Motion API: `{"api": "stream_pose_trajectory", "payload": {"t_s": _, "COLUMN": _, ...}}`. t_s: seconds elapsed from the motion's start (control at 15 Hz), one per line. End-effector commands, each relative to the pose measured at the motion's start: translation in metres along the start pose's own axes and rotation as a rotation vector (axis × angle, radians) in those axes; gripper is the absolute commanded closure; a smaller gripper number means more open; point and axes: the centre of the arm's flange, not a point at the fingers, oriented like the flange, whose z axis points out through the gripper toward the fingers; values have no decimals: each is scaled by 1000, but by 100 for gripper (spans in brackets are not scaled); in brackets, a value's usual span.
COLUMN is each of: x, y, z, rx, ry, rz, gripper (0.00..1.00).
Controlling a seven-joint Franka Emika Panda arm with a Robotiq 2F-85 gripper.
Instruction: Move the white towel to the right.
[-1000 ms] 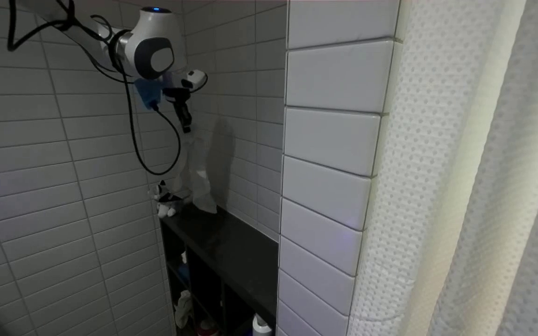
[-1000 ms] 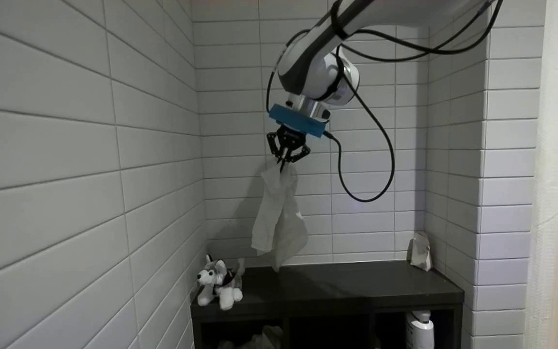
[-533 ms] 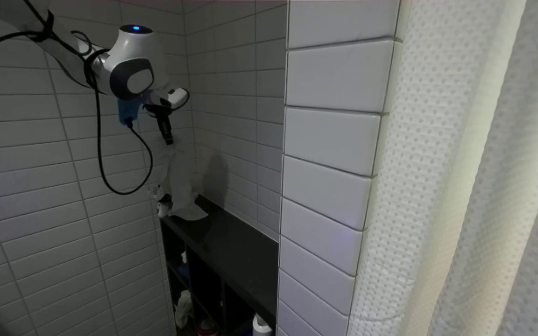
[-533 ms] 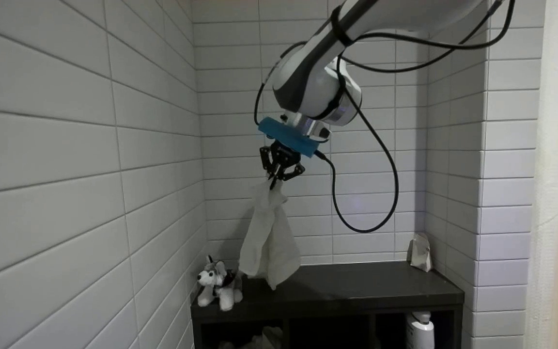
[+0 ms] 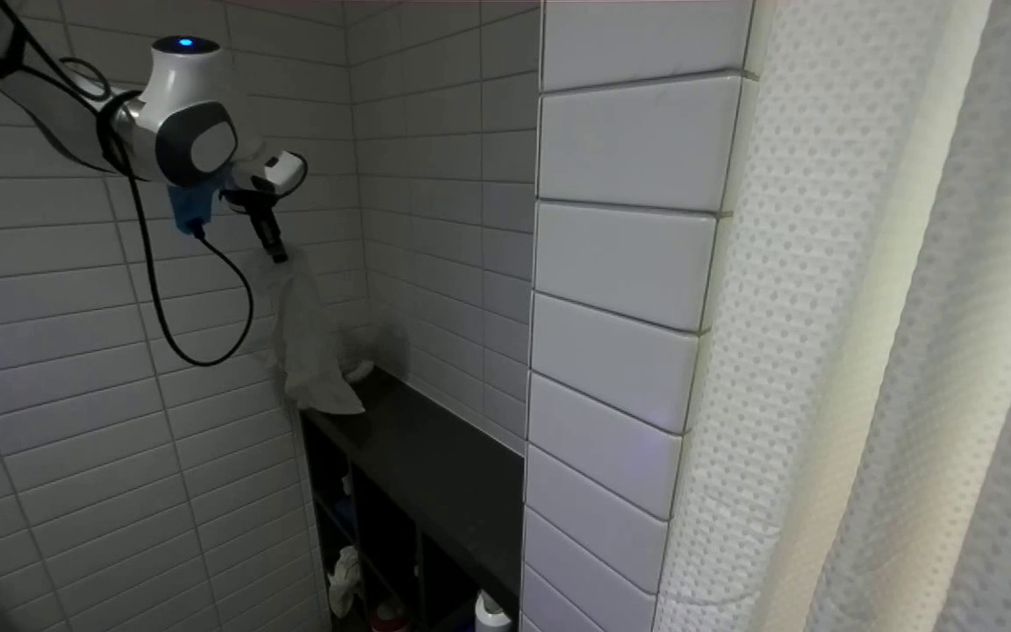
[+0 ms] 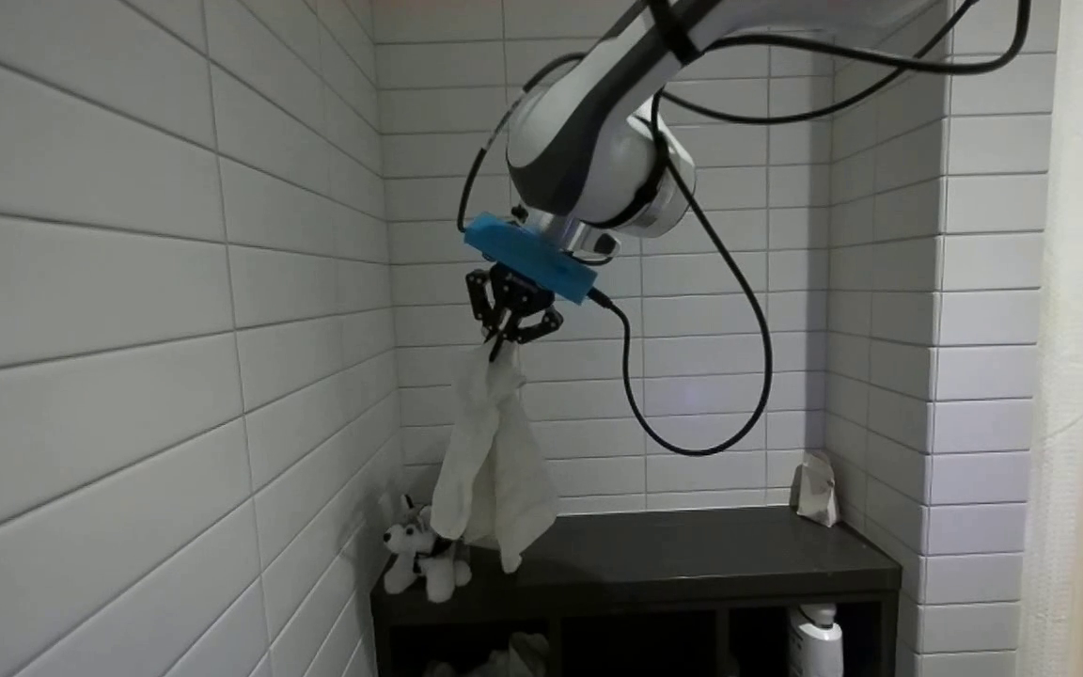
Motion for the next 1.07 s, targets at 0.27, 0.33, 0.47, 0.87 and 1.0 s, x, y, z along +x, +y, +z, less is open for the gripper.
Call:
{"api": "stream_pose_trajectory", "payload": {"t_s": 0.27, "x": -16, "y": -38, "z": -30, "rx": 18, "ry": 61, "rz": -129, "gripper": 92}}
{"api": "stream_pose_trajectory", "payload": {"t_s": 0.33, "x": -17, "y": -44, "z": -34, "rx": 21, "ry": 62, "rz": -139, "gripper": 92}}
{"api": "stream_pose_trajectory", "payload": {"t_s": 0.47, "x": -17, "y": -48, "z": -37, "rx": 25, "ry": 62, "rz": -145, "gripper": 92}}
{"api": "stream_pose_trajectory", "payload": {"t_s": 0.87, "x": -17, "y": -48, "z": -37, "rx": 23, "ry": 61, "rz": -145, "gripper": 92}}
{"api": "stream_pose_trajectory", "payload": {"t_s": 1.0, "x": -17, "y": -48, "z": -37, "rx": 23, "ry": 61, "rz": -145, "gripper": 92}}
